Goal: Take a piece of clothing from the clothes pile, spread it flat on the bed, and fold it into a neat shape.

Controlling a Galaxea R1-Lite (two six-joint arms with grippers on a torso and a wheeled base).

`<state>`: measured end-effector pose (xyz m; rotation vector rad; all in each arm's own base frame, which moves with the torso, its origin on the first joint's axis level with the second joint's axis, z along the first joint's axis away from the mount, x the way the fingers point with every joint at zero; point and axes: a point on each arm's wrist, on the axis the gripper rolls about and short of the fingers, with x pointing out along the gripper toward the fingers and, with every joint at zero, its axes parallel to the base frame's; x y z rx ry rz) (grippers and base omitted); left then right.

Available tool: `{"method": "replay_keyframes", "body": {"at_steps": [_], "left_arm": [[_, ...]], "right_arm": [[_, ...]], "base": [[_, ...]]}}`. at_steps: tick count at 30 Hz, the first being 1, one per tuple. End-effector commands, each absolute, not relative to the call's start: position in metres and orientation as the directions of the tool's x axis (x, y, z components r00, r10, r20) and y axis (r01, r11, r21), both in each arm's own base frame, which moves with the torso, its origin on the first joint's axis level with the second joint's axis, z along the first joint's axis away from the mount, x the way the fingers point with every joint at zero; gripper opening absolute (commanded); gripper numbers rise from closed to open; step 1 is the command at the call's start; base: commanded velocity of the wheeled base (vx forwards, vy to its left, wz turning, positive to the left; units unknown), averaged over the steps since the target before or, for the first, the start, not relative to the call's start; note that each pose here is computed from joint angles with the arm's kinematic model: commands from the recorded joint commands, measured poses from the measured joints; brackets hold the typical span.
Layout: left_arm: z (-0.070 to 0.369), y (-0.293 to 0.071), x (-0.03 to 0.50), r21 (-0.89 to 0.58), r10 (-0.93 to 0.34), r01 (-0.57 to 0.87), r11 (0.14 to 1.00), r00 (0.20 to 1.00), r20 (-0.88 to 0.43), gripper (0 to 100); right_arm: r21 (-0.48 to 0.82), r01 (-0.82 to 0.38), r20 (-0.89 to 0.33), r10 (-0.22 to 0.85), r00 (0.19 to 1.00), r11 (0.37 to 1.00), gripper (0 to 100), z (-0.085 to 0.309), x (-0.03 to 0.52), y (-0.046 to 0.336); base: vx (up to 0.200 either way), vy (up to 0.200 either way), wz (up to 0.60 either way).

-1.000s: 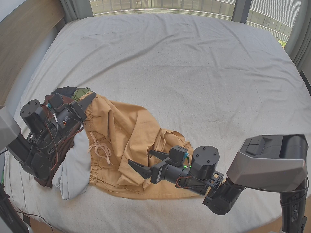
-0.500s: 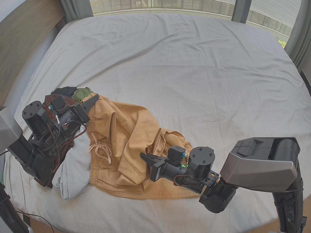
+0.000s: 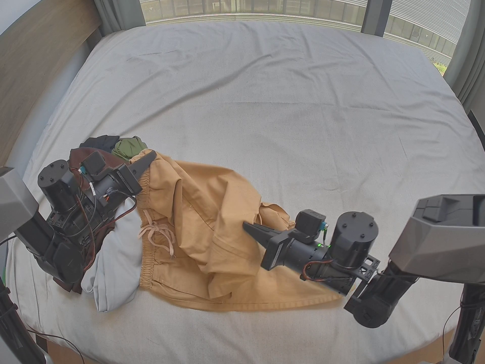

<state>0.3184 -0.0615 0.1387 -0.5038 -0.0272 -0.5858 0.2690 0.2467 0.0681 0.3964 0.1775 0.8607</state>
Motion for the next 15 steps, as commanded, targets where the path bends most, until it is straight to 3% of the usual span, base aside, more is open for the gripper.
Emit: {"method": "replay_keyframes", "body": {"at_steps": [1,15], "left_arm": [[0.137,-0.062,0.319,-0.45,-0.525,0.536,0.715,0.836,0.161,0],[0.134,-0.067,0.316,-0.435,-0.538,0.543,0.718,0.83,0.149,0]], "right_arm": [[0.407,-0.708,0.091,0.745,0.66,0.577,0,0.108,0.26,0.224],[0.424,-0.658,0.151,0.667,0.729,0.622,0,0.132,0.271,0.183]], "base": [[0.0,0.0,0.0],[0.0,0.0,0.0]]}}
